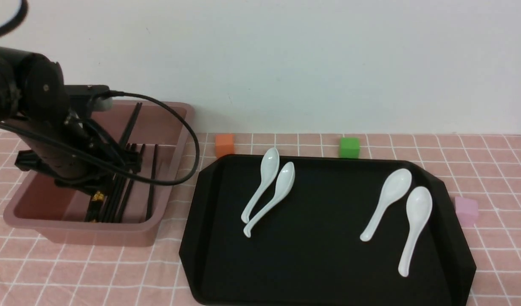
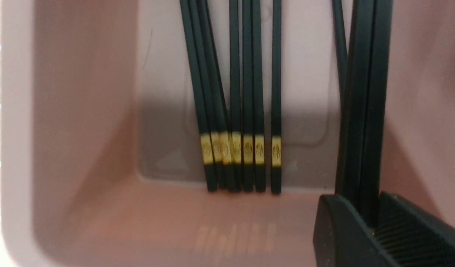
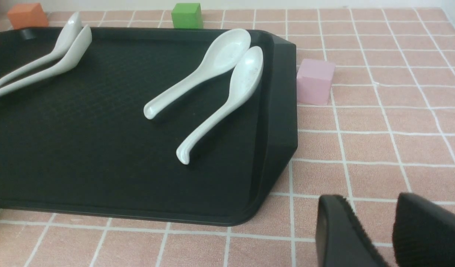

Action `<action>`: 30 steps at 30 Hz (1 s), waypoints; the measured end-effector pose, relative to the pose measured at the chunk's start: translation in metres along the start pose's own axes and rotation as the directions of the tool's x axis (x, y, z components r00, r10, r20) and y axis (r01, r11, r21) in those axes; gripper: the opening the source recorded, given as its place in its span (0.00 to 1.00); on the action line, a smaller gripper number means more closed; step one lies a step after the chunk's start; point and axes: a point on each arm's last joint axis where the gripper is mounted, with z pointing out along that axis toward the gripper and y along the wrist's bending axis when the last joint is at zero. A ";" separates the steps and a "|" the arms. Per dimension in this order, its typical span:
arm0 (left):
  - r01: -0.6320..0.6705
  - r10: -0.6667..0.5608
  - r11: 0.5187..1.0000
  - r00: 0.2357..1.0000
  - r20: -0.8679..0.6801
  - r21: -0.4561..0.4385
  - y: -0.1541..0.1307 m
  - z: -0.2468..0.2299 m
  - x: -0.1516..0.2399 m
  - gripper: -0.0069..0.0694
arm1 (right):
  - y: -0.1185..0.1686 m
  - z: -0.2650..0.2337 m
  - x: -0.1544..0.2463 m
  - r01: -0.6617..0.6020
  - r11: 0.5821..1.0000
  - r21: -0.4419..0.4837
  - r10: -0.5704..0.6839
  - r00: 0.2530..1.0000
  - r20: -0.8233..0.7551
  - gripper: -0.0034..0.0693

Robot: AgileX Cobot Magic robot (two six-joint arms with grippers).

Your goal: On pink tablecloth take chopsticks from black tray and put them in box.

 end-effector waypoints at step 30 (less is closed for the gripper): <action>0.005 -0.060 0.988 0.934 0.351 0.155 0.004 -0.127 0.012 0.12 | 0.000 0.000 0.000 0.001 1.000 0.000 -0.001 1.000 0.000 0.38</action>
